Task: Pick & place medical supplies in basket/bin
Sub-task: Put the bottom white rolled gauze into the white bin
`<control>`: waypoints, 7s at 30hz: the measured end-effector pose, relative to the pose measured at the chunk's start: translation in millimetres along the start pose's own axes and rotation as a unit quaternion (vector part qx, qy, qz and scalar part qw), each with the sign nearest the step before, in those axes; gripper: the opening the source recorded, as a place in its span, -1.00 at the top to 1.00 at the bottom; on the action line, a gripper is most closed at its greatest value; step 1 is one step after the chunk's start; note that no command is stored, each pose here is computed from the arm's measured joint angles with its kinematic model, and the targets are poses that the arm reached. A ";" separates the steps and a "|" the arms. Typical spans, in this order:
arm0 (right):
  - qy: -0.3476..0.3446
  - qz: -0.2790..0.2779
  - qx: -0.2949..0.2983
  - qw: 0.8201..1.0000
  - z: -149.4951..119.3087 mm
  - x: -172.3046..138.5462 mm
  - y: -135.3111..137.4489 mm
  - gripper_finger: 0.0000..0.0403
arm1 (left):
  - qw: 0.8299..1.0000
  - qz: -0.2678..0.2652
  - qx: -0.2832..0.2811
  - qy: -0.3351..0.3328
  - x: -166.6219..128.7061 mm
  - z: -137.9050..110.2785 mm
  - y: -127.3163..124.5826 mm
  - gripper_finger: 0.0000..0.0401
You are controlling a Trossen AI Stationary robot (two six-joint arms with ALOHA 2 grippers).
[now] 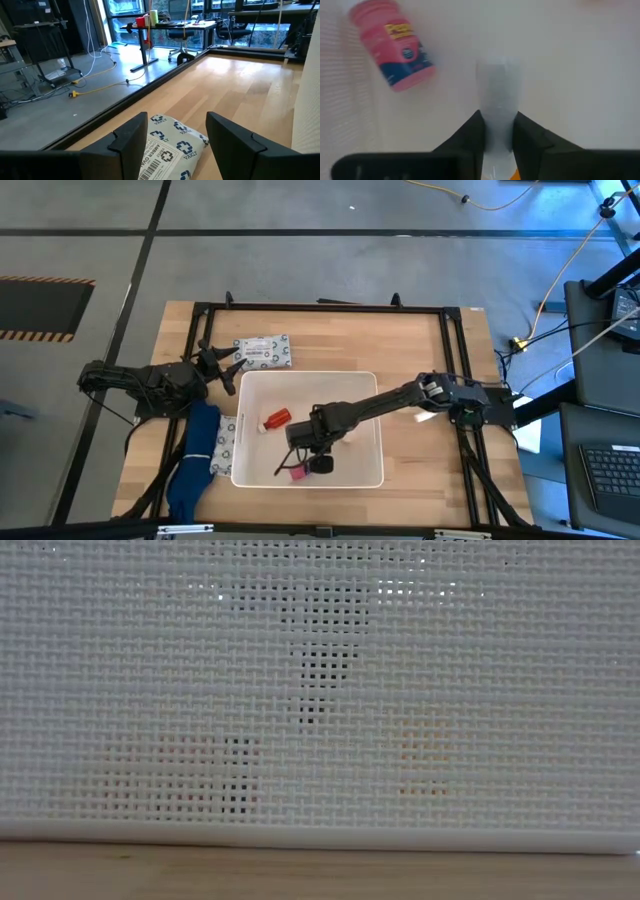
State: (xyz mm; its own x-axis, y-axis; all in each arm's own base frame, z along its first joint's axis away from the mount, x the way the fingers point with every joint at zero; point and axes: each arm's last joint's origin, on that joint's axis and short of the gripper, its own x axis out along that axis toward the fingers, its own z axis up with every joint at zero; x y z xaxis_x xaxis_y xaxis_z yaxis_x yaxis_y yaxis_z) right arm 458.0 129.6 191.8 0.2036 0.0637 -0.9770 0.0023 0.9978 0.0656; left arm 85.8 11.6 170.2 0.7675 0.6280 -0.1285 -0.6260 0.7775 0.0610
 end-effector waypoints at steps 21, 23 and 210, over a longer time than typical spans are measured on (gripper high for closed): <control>0.007 0.019 0.027 0.999 0.5 -0.1 -2.6 0.19 | 1.000 0.000 0.001 0.000 0.0 0.0 0.0 0.01; 0.008 0.020 0.030 0.999 0.5 -0.2 -2.6 0.16 | 1.000 0.000 0.001 0.000 0.0 0.0 0.0 0.01; -0.347 -0.048 0.235 0.907 -205.8 -256.4 -54.3 0.65 | 0.999 0.032 -0.022 0.002 0.7 -0.6 1.1 0.01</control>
State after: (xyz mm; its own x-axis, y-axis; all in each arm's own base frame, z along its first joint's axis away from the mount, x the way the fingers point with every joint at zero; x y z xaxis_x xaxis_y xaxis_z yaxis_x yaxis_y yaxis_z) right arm 204.2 62.3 397.0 0.7477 -0.2104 -0.6298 0.4359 0.8710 0.2265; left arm 85.6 12.9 169.6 0.7257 0.6757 -0.1291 -0.6787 0.7339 0.0263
